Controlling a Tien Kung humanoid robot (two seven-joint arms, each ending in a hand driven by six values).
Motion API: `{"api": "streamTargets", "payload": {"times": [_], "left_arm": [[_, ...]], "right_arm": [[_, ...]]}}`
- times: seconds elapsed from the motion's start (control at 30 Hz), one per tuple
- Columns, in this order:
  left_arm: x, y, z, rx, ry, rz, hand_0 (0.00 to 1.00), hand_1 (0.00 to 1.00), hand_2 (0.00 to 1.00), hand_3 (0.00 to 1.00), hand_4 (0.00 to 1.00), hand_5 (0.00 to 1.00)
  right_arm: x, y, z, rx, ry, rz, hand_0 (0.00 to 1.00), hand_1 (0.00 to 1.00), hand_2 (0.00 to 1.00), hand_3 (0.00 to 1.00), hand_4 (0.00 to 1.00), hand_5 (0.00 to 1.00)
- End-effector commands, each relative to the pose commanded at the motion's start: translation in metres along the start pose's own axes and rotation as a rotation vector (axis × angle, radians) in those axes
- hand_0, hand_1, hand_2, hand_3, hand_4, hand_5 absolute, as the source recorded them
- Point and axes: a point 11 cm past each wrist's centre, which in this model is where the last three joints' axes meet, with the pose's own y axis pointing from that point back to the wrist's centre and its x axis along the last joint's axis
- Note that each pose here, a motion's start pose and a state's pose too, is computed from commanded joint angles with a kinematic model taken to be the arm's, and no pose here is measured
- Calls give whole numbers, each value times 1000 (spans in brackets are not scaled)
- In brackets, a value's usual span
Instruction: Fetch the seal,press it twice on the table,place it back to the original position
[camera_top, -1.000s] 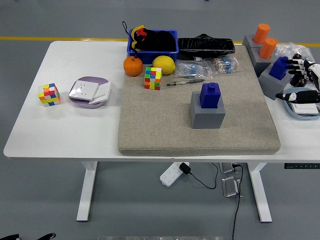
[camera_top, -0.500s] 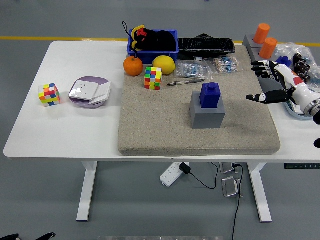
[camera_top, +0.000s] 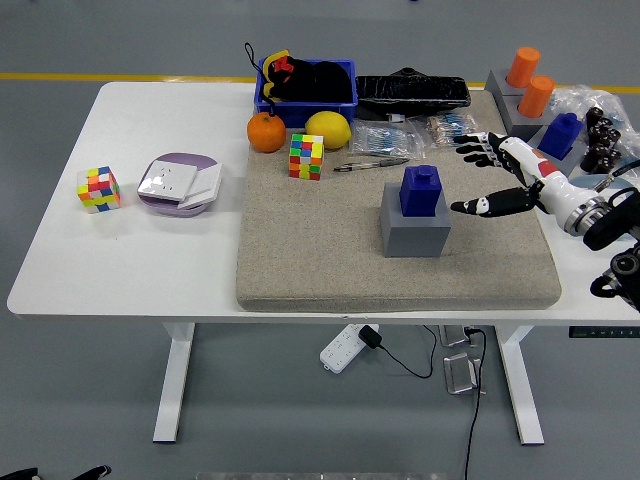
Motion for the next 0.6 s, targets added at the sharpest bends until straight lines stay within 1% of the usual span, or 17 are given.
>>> {"api": "streamTargets", "payload": {"times": [0.07,0.2,0.47,0.5,0.6], "left_arm": [[0,0,0,0,0,0,812,783,761,797,675,422],[0,0,1,-3,1,0,812,783,761,797,675,422],[0,0,1,-2,1,-1,812,783,761,797,675,418],[-1,0,2,-4,1,-2,812,783,761,797,675,418],[-1,0,3,-7,1,-2,812,783,761,797,675,418]], "right_arm": [[1,1,1,-2,1,3,846,802,797,843,998,51],[11,6,7,-19,5,27,846,802,797,843,998,51],[48,25,24,-63,24,114,846,803,796,842,998,52],[55,29,26,-69,27,131,846,803,796,842,998,52],[66,36,30,-79,32,159,846,803,796,842,998,52]]}}
